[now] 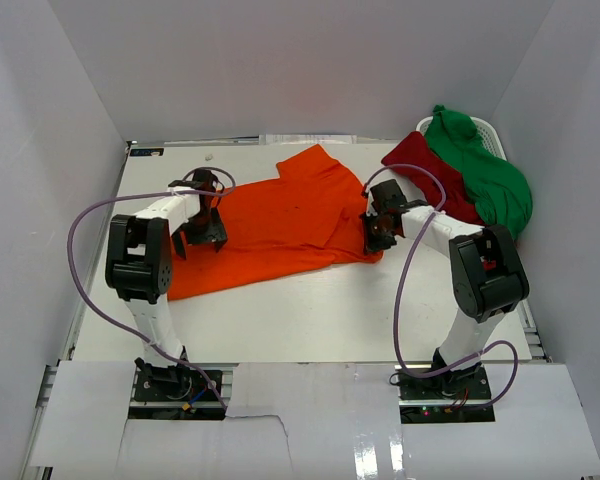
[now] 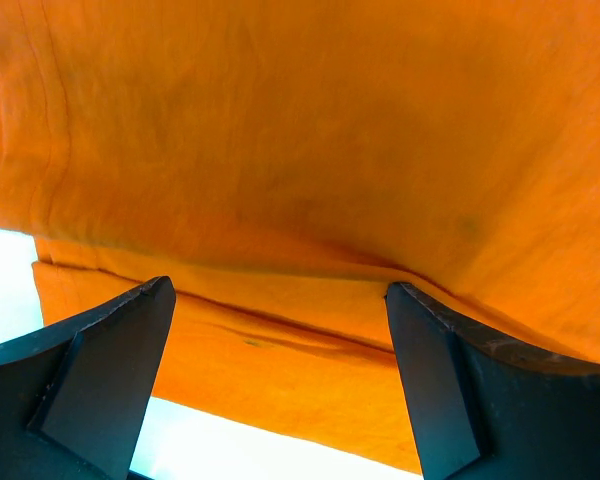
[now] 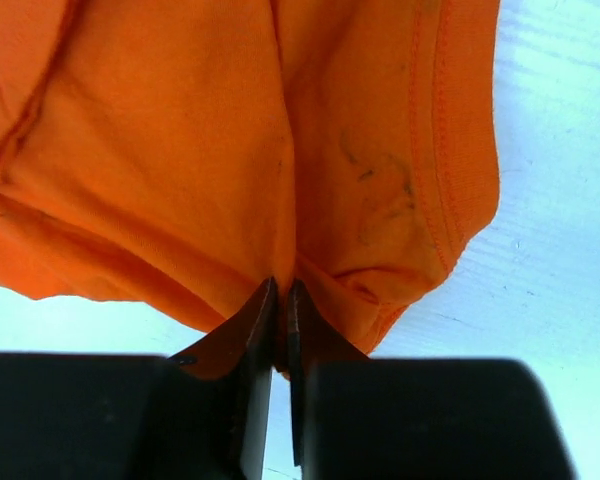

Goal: Fold and stack the t-shirts
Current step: Fold the flattened tshirt in 1/3 of the way

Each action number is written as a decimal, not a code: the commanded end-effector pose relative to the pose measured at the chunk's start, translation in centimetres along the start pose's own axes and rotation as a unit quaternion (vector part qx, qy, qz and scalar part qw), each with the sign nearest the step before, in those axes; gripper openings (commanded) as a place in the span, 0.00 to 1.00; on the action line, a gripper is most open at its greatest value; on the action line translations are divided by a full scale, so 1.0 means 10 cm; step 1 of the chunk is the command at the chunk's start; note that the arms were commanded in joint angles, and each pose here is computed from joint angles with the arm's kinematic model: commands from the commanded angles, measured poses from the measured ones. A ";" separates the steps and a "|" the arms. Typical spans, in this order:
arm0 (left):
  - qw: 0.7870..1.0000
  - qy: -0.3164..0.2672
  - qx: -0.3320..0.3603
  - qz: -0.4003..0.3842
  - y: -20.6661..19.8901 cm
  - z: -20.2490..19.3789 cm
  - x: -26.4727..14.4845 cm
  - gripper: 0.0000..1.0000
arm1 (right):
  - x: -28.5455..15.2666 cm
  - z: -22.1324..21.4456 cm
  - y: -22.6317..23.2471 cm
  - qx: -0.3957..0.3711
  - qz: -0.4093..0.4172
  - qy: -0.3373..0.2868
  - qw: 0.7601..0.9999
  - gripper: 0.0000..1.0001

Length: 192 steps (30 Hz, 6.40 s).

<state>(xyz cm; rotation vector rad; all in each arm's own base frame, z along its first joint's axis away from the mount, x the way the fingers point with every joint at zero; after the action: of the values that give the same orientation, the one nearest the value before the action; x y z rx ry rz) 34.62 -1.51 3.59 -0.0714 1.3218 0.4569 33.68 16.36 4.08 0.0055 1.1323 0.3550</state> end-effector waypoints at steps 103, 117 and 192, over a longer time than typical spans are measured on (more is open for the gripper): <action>0.998 -0.010 -0.055 -0.036 -0.50 1.08 0.33 0.98 | 0.33 0.50 -0.85 0.096 -0.120 -0.036 0.988 0.71; 0.999 0.009 -0.013 0.028 -0.41 0.38 0.23 0.98 | 0.57 1.09 -0.75 0.083 -0.082 -0.052 0.992 0.72; 0.979 -0.139 -0.150 0.022 -0.27 1.68 -0.15 0.98 | 0.08 0.18 1.16 -0.009 0.119 -0.006 0.993 0.47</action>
<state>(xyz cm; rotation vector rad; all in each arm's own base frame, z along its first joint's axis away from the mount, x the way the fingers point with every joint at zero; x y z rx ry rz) 50.32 1.43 4.45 -0.1925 1.0567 0.7130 31.03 26.55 4.92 0.1100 1.1789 0.5463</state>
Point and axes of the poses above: each gripper's point midway between its finger pads, its own x axis out along the fingers, its own y axis along the line the jaws close on, z = x × y, the point moved 1 cm from there along -x, back along the fingers, and after that the axes turned 1 degree about x, right-handed, at the moved point
